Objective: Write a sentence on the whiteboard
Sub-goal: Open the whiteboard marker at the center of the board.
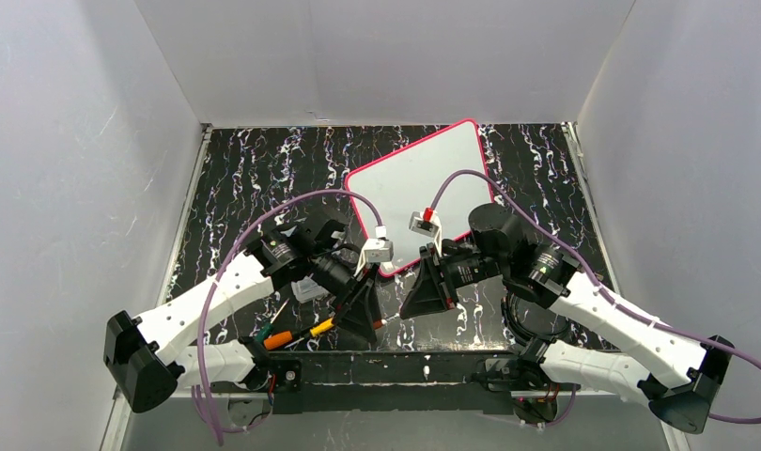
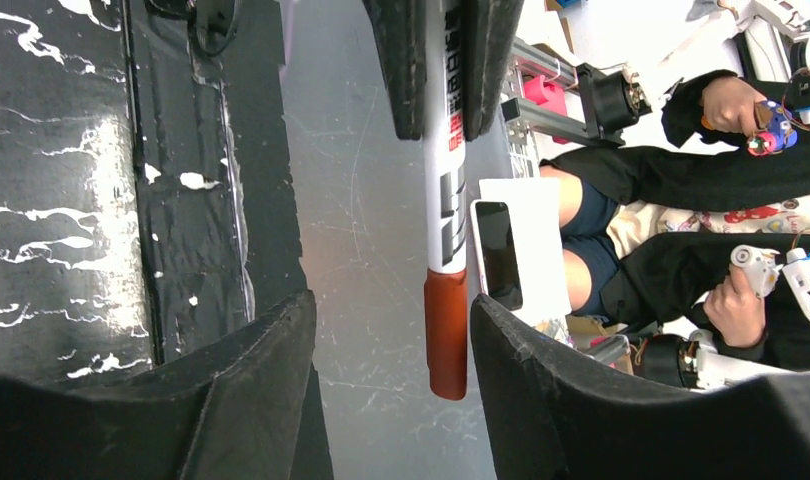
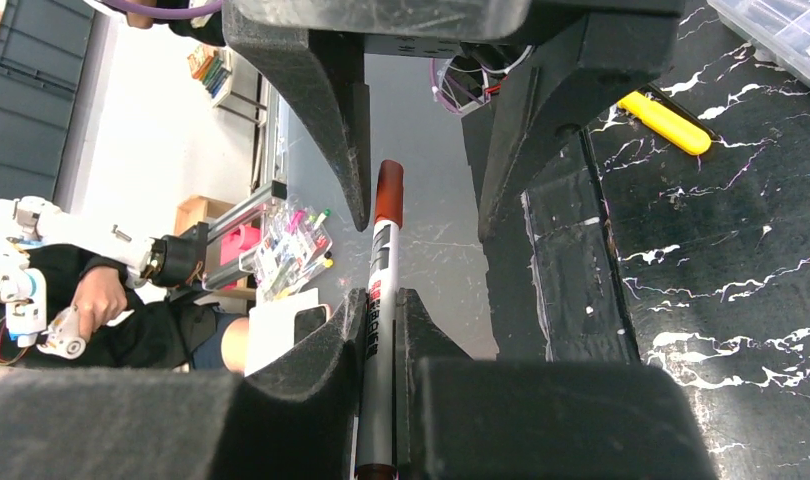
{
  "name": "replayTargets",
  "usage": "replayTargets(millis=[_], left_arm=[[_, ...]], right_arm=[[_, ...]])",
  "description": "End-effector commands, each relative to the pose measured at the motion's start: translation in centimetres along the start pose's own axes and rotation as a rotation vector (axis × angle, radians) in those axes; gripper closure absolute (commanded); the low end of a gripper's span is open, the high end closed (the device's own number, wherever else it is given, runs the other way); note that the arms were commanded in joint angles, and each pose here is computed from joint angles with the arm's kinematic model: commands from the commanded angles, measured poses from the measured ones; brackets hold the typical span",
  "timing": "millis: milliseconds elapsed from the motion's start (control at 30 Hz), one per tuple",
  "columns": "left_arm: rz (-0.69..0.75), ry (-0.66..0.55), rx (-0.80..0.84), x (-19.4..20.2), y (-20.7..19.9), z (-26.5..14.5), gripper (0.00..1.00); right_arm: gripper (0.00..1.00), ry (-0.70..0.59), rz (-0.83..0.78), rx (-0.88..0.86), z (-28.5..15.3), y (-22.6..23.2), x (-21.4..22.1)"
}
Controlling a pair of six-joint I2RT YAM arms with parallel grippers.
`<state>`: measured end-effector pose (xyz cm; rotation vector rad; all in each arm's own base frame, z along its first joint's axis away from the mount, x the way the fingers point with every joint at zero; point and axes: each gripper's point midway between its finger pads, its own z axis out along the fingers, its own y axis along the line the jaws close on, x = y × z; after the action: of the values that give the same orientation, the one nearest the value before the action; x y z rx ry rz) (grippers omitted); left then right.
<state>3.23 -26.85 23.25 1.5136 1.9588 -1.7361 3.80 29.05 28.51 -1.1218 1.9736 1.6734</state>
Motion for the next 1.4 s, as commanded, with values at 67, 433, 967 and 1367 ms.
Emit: replayTargets(millis=[67,433,967,1367], left_arm=[[0.030,-0.059,0.025,-1.2,-1.1,-0.2,0.59],[0.022,-0.051,0.042,0.1,-1.3,-0.1,1.00],[0.050,-0.019,0.046,2.0,-2.1,-0.6,1.00],[0.044,-0.005,0.040,2.8,-2.6,-0.9,1.00]], right_arm=[[0.99,-0.018,-0.036,-0.040,0.0,0.8,-0.5],[0.99,-0.067,-0.086,-0.016,-0.8,1.6,-1.4],[0.99,-0.044,-0.141,-0.004,-2.5,3.3,-1.3],[0.99,-0.024,-0.147,0.110,-4.2,3.1,-1.0]])
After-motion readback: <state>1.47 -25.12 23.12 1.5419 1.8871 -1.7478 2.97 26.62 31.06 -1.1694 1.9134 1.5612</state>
